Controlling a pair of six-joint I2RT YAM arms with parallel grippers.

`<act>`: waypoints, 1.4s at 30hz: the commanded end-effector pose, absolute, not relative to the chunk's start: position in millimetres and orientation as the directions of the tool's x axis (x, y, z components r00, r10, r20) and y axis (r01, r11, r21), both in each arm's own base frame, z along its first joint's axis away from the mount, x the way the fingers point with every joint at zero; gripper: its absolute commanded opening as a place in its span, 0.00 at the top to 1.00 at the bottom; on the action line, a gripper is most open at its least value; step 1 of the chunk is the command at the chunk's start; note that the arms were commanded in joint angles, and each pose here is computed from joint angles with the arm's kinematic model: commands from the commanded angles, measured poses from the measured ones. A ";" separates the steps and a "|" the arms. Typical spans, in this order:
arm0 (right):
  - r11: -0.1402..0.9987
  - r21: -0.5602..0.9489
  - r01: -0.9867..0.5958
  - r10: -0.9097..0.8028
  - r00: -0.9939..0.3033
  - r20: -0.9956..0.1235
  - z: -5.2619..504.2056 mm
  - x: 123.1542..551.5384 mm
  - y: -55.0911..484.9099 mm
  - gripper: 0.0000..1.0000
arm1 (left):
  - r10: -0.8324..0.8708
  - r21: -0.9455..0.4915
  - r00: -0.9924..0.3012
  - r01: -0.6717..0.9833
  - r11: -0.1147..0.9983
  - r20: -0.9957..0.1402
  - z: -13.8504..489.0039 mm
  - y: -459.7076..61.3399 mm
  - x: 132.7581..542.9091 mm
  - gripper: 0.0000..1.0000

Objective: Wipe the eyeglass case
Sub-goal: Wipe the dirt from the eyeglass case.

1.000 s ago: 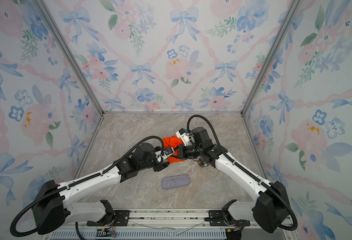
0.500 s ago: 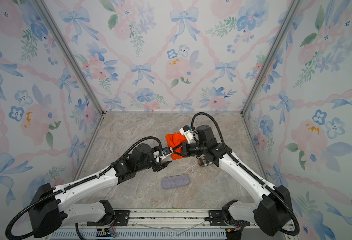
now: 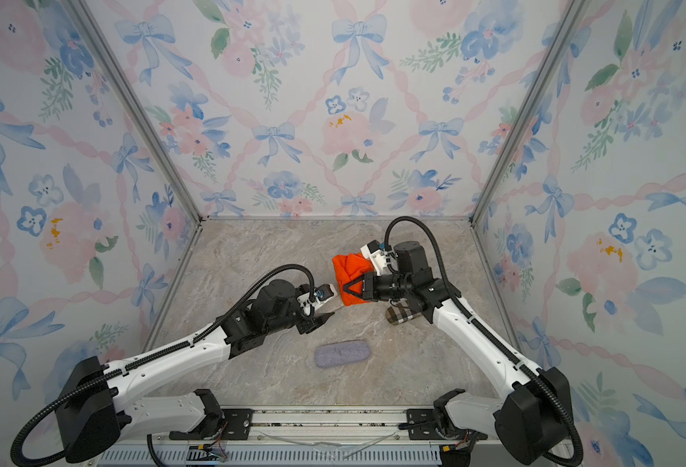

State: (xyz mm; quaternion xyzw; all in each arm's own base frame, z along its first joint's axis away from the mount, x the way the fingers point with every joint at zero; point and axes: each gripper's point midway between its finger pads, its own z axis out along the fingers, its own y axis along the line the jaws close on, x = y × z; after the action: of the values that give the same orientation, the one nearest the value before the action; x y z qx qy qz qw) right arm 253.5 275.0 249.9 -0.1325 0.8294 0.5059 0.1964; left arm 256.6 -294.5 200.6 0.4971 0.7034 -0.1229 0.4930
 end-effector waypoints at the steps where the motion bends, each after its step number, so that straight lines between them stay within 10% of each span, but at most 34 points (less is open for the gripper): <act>1: 0.452 0.808 -0.377 -0.038 -0.914 -0.405 229.4 245.6 295.4 1.00 | 0.419 0.323 0.098 0.797 0.510 -0.903 262.2 -308.8 257.9 0.73; 13: 0.603 0.728 -0.327 0.172 -0.837 -0.519 297.5 290.4 181.1 1.00 | 0.611 0.525 0.178 0.721 0.453 -0.772 266.6 -301.1 269.3 0.73; 23: 0.538 0.735 -0.413 0.187 -0.791 -0.582 367.8 287.6 198.5 1.00 | 0.877 0.959 0.421 0.253 0.131 -0.231 264.3 -291.2 269.4 0.73; 33: 0.473 0.802 -0.365 0.049 -0.898 -0.438 308.8 278.0 269.4 1.00 | 0.865 0.985 0.479 0.149 0.086 -0.148 285.9 -303.4 264.5 0.72; 42: 0.538 0.808 -0.239 0.051 -0.948 -0.314 261.4 278.0 214.8 1.00 | 0.859 0.985 0.484 0.107 0.132 -0.168 295.7 -303.4 265.6 0.72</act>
State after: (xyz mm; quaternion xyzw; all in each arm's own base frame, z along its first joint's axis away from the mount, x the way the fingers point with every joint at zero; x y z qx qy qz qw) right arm 296.8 225.6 273.6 -0.0501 0.8534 0.4853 0.1834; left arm 261.6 -301.5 234.9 0.6695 0.4070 0.2991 0.5447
